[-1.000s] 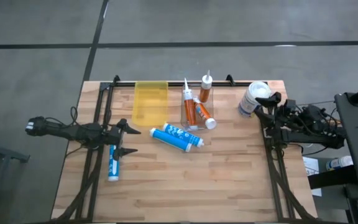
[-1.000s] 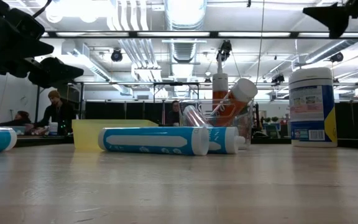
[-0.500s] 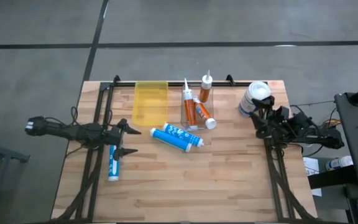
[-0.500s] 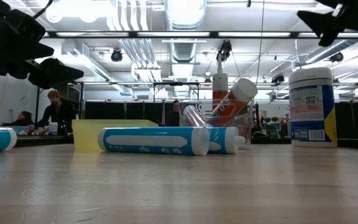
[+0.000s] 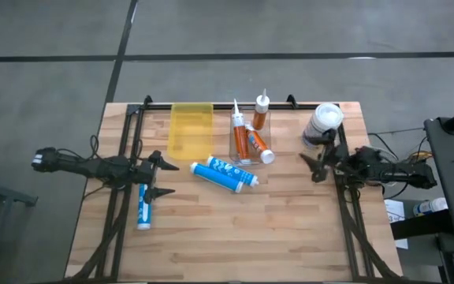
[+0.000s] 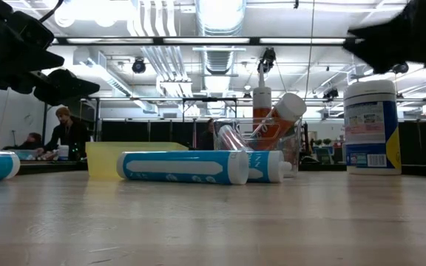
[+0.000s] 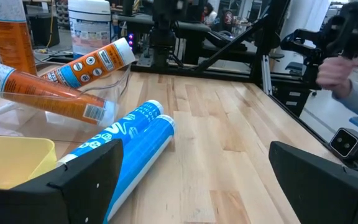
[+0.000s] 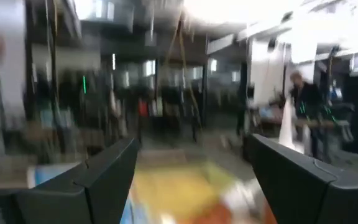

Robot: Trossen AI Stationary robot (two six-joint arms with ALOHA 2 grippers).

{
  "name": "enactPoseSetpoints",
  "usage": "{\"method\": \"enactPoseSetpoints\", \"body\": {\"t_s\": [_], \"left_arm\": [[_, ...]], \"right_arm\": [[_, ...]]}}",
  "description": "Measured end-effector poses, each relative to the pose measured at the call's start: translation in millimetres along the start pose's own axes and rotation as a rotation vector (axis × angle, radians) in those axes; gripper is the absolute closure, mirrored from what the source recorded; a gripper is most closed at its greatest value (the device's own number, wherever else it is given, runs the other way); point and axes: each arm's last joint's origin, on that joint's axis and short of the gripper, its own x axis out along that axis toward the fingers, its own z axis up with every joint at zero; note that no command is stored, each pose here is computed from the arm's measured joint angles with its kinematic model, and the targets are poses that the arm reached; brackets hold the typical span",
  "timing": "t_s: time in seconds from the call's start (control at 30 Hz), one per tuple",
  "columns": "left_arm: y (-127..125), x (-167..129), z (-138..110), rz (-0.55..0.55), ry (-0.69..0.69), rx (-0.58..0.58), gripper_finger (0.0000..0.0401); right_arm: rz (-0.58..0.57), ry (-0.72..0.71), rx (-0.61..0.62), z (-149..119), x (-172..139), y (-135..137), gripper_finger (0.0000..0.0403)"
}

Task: Pick & place silicon tubes, Sealant and Lysol wipes
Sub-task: Put the left blue sealant into the yellow bin

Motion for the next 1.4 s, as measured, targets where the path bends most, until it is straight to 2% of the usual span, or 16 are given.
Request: {"method": "enactPoseSetpoints", "body": {"t_s": [0.07,0.17,0.27,0.47,0.67,0.8,1.07,1.4], "left_arm": [[0,0,0,-0.001,0.000,0.000,0.0003],[0,0,0,0.000,0.000,0.000,0.0003],[0,0,0,0.000,0.000,0.000,0.0003],[0,0,0,0.000,0.000,0.000,0.0003],[0,0,0,0.000,0.000,0.000,0.0003],[0,0,0,0.000,0.000,0.000,0.0003],[0,0,0,0.000,0.000,0.000,0.0003],[0,0,0,0.000,0.000,0.000,0.0003]], "right_arm": [[0.001,0.109,-0.071,-11,-1,1,0.0095],[-0.065,0.217,-0.108,-21,-2,-1,0.0091],[-0.100,0.228,-0.090,-21,-1,-2,0.0089],[-0.090,0.240,-0.063,-23,-1,-1,0.0095],[0.071,0.247,0.009,-24,-1,4,0.0102],[0.097,0.250,0.034,-25,-1,5,0.0103],[0.113,0.243,-0.099,-25,-1,5,0.0091],[0.113,0.243,-0.094,-25,-1,5,0.0097]]}}
